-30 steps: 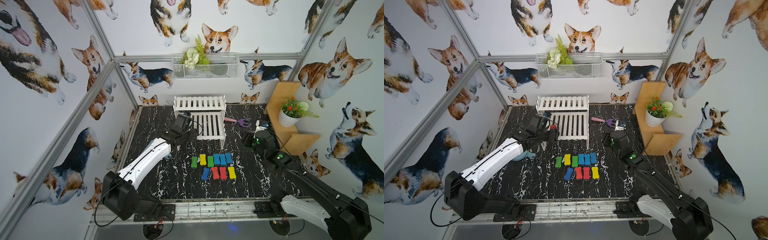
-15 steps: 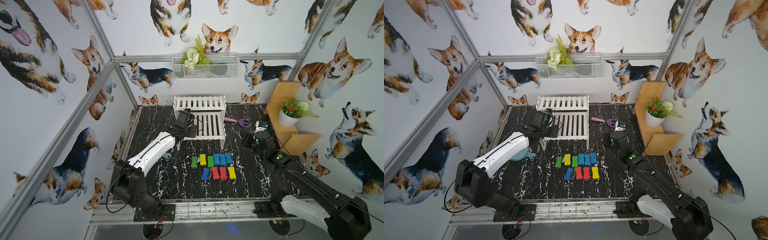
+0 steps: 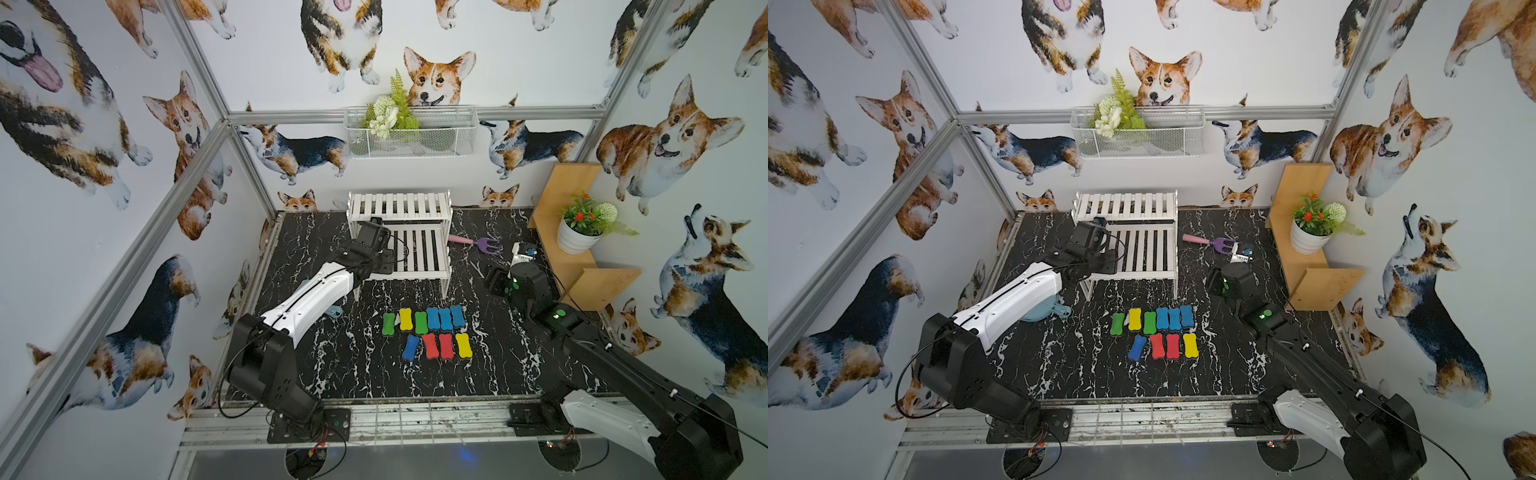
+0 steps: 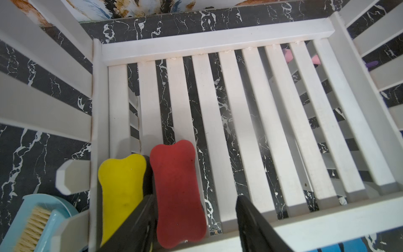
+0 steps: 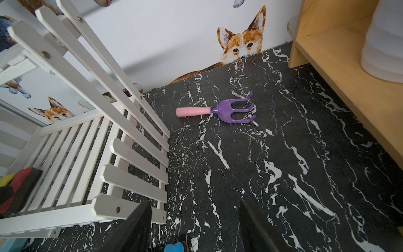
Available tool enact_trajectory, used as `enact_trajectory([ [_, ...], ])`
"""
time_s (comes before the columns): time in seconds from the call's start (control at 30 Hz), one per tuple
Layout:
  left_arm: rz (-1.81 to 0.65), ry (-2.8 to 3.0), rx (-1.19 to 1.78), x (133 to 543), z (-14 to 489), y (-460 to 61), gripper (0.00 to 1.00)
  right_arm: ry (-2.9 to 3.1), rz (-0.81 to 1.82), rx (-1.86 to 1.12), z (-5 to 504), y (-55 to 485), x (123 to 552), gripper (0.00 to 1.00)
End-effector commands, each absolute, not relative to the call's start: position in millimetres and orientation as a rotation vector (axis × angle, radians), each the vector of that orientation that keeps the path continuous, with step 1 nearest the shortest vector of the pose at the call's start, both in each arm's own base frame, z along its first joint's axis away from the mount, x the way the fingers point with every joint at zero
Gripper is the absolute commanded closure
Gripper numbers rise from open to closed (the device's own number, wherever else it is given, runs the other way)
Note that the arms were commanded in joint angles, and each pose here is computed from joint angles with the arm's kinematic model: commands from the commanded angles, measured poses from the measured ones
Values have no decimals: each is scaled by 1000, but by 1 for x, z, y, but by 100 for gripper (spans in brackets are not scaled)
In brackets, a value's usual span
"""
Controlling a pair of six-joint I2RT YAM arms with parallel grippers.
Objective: Remove the whiteboard erasers from the shelf
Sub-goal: Pick up the whiteboard eraser from the shelf.
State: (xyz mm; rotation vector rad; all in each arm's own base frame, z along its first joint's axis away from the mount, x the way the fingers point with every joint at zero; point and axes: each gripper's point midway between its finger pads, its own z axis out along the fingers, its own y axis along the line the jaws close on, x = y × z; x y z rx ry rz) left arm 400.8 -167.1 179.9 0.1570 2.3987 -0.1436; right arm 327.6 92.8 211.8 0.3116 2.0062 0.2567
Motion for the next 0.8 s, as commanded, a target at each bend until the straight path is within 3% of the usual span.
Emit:
enact_trajectory([
  [0.0,-125,2402,134,404,176,-165,37,1975,251,313,218,91,330,31],
  [0.4,-206,2415,184,399,169,-188,43,1971,237,319,219,87,329,31],
  [0.77,-98,2387,132,405,188,-174,40,1972,240,322,218,87,329,30],
])
